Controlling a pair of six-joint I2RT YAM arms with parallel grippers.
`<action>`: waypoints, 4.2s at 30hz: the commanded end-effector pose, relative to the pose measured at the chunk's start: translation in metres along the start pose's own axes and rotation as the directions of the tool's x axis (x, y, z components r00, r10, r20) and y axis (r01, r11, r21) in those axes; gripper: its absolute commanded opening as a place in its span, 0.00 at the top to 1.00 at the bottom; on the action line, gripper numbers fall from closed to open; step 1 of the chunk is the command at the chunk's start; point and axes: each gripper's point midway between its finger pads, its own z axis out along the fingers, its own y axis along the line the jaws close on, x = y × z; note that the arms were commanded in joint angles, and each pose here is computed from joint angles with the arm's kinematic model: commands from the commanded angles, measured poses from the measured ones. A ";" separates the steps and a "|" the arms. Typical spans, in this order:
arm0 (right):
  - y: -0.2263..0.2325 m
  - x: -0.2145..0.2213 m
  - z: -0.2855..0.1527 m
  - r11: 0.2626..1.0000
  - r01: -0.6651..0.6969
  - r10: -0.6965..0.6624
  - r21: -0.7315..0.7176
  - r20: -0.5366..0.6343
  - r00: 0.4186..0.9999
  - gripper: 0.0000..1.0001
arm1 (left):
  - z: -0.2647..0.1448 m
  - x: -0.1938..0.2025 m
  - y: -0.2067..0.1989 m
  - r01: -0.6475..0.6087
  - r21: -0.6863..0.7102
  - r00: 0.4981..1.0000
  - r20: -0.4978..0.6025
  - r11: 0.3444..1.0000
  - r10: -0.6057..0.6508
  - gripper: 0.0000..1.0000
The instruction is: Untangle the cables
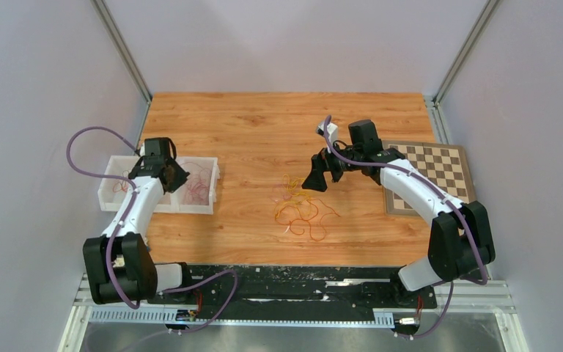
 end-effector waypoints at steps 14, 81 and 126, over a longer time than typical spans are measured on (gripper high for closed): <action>0.003 -0.004 0.004 0.999 -0.005 0.006 -0.045 0.004 1.000 0.00 | -0.004 -0.022 -0.026 -0.066 0.039 0.990 0.125 0.997 0.060 0.55; -0.010 0.027 0.000 0.996 -0.084 0.081 -0.032 -0.091 0.993 0.00 | 0.050 -0.028 -0.050 -0.827 0.499 -0.164 0.229 -0.260 0.960 0.64; -0.012 0.022 -0.004 0.997 -0.074 0.072 -0.017 -0.094 0.993 0.00 | 0.097 0.031 -0.029 -0.834 0.496 -0.130 0.249 -0.242 0.960 0.76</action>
